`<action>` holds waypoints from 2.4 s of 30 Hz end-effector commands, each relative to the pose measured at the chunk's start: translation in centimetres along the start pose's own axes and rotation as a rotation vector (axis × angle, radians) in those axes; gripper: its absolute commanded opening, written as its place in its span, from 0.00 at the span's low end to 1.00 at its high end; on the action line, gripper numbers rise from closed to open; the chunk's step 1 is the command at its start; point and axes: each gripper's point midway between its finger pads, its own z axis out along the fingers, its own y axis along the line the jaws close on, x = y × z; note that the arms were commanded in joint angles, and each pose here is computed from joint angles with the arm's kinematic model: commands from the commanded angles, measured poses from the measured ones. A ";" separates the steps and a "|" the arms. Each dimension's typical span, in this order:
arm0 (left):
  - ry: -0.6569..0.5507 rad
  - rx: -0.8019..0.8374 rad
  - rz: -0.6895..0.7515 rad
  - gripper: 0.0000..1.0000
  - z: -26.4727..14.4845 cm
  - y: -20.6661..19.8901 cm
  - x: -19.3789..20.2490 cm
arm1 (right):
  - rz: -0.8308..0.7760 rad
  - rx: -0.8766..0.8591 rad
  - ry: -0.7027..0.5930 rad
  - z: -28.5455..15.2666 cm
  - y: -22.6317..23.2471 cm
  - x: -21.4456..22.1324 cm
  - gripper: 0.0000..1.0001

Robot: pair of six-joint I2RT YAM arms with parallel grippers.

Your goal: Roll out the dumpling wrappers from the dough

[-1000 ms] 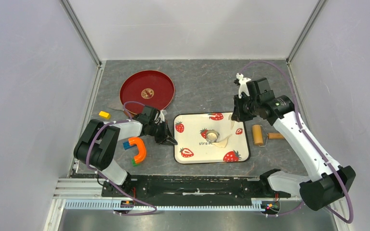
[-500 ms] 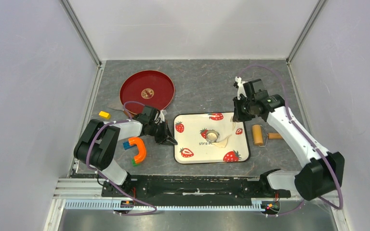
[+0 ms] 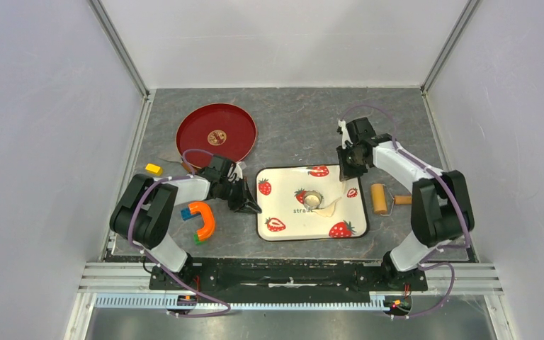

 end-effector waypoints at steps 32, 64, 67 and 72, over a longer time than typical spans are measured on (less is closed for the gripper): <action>0.010 -0.233 0.003 0.02 0.9 6.0 1.3 | 0.025 -0.139 -0.075 -2.4 2.1 2.4 0.76; 0.008 -0.229 0.003 0.02 0.9 5.9 1.2 | 0.103 -0.240 0.042 3.5 3.6 9.0 0.23; 0.010 -0.231 0.001 0.02 0.9 6.0 1.3 | 0.098 -0.244 0.029 3.2 3.7 8.7 0.16; 0.008 -0.229 0.003 0.02 0.9 5.9 1.2 | 0.083 -0.234 -0.017 1.8 3.7 7.2 0.09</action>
